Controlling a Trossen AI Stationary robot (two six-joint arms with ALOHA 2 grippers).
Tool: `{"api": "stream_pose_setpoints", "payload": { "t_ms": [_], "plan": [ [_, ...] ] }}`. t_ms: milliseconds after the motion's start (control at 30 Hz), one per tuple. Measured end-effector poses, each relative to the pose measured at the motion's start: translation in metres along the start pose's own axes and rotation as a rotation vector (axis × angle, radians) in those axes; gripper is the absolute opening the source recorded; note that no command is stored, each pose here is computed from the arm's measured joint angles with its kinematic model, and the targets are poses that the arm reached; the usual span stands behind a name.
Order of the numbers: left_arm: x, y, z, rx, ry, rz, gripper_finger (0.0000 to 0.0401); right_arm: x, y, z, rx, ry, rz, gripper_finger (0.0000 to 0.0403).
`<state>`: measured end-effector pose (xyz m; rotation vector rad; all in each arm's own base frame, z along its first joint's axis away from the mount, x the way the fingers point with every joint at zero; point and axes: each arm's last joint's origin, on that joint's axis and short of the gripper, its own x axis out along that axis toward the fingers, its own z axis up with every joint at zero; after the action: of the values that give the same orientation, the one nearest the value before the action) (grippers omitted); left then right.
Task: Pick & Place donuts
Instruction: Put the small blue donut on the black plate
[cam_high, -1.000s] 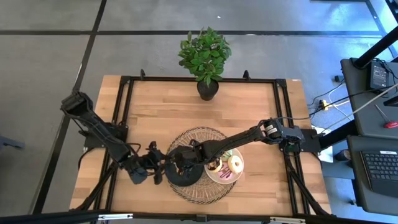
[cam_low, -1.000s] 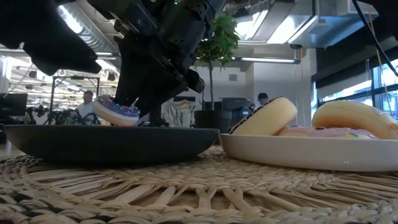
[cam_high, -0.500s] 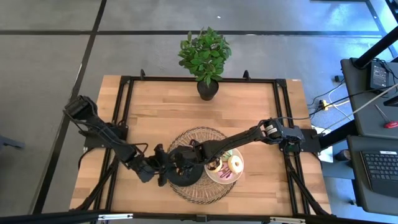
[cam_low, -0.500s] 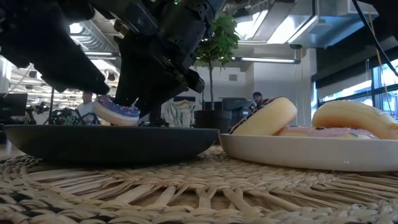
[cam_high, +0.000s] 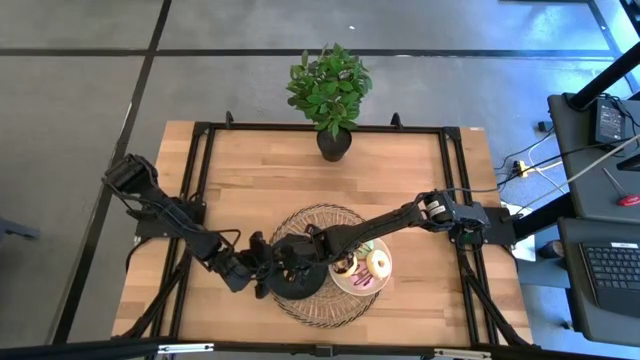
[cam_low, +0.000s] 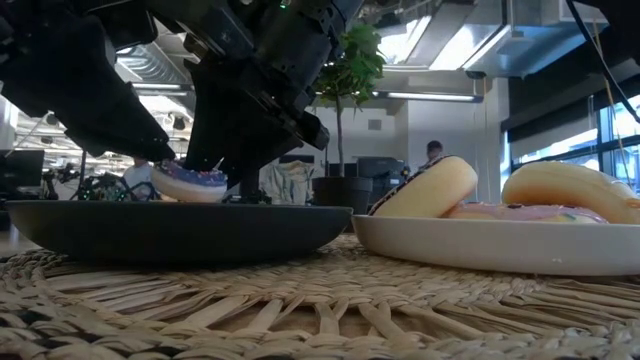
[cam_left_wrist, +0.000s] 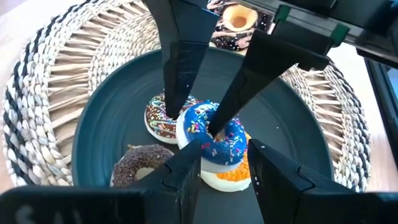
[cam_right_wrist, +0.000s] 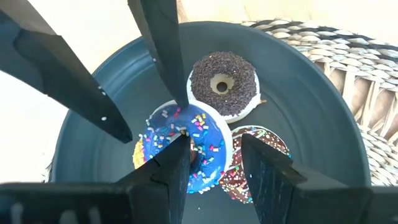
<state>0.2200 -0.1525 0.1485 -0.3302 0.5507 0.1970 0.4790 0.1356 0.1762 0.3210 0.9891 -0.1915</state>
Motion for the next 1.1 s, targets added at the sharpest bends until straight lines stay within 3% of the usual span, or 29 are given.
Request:
{"api": "stream_pose_setpoints", "payload": {
  "t_ms": [1100],
  "plan": [
    [0.004, 0.01, 0.0, -0.096, 0.029, 0.07, 0.0127, 0.0, 0.0, 0.0, 0.001, -0.003, 0.001, 0.0145]
  ]
}}
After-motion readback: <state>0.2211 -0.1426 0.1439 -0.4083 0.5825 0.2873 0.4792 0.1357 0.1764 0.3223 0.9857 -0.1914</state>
